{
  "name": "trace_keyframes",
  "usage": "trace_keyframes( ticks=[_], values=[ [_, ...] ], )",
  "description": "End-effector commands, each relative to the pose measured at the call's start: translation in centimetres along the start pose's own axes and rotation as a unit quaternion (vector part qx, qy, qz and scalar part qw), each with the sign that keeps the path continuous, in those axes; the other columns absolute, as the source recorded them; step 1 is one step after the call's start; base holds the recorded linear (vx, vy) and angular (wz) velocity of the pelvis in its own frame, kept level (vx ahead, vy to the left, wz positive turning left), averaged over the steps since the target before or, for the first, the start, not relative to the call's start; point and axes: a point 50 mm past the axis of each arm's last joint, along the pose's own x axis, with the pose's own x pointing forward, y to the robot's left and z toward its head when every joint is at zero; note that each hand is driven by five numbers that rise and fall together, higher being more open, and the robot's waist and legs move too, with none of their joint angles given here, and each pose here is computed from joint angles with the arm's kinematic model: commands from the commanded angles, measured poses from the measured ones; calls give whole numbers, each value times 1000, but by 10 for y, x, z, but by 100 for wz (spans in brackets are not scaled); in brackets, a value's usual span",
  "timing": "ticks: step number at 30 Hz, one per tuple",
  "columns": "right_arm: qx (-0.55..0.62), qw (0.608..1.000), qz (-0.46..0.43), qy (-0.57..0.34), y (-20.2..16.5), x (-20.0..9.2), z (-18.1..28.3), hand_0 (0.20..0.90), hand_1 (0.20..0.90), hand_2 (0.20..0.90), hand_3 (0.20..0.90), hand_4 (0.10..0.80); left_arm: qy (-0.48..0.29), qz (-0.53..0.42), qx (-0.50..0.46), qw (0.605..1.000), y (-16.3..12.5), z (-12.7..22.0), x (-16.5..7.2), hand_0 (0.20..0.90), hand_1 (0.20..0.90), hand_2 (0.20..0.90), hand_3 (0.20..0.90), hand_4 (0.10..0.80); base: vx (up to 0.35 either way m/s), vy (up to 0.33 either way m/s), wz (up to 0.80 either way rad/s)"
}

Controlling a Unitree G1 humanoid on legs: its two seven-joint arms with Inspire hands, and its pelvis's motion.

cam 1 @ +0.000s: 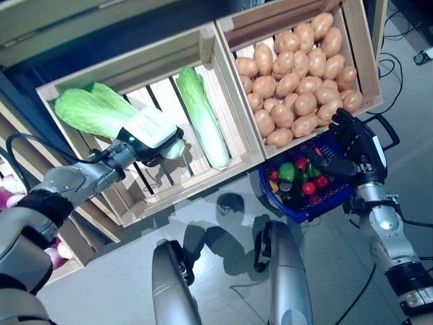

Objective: Put vegetables into the basket

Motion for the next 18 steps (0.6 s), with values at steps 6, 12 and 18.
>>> trace_keyframes(
  ticks=[6,12,18],
  values=[
    [12,994,79,-76,33,-11,6,900,900,900,900,800,32,259,-288,921,48,4,-7,300,300,300,300,400,28,-33,4],
    [37,987,145,-50,54,-16,-5,900,900,900,900,800,-25,282,-532,798,43,29,-9,300,300,300,300,400,62,-23,-7],
    [24,974,220,-49,65,-14,-4,900,900,900,900,800,-78,280,-692,661,43,38,-3,300,300,300,300,400,89,-35,-14]
  ],
)
